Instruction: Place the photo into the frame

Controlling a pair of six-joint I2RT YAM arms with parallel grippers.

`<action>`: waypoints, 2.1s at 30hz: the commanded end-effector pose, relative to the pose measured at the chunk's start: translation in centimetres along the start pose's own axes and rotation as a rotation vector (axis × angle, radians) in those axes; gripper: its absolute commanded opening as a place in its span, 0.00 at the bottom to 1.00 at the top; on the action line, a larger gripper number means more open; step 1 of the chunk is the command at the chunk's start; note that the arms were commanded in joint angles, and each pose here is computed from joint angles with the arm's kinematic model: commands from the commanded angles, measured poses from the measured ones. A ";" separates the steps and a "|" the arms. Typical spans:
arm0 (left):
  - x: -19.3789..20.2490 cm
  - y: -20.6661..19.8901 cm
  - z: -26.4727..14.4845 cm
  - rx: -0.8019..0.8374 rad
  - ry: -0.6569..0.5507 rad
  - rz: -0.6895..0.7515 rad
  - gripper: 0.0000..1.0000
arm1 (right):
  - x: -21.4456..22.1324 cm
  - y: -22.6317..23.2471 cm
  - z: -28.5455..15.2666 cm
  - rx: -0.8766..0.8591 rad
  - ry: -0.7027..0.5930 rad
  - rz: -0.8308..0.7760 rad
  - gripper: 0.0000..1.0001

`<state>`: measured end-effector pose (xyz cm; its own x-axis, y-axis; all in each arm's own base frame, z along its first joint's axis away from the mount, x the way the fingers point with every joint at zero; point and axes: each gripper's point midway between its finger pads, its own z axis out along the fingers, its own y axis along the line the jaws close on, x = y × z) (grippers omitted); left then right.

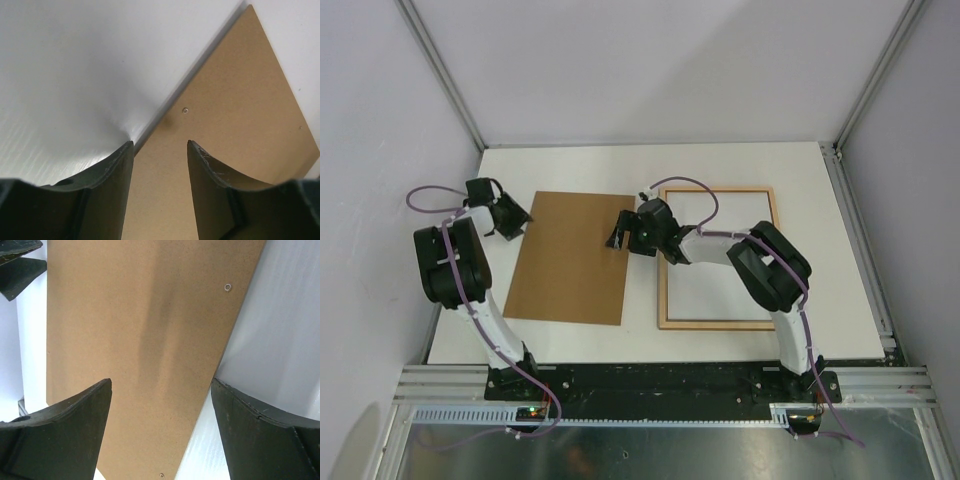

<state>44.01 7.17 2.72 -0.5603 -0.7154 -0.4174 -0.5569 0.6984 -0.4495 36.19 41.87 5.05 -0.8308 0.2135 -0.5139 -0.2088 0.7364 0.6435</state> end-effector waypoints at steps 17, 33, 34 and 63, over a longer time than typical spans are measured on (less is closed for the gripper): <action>4.9 0.2 -0.5 0.043 0.153 -0.028 0.50 | -5.9 14.5 -6.8 -0.532 -0.038 0.065 0.85; 8.2 -0.8 -4.3 0.118 0.188 -0.074 0.50 | -8.1 19.8 -10.0 -0.766 -0.114 0.183 0.84; 8.4 -0.9 -4.5 0.122 0.190 -0.078 0.50 | -8.2 20.1 -10.2 -0.781 -0.115 0.195 0.84; 10.9 -7.6 -9.2 0.304 0.156 0.001 0.51 | -4.6 14.9 -9.3 -0.385 -0.042 0.093 0.42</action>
<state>37.72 -3.14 7.45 -0.6103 -0.7224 -0.3251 -0.4125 0.6402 -0.6481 31.97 48.07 20.33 -0.8893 0.2958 -0.3488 -0.2646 0.2892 0.9200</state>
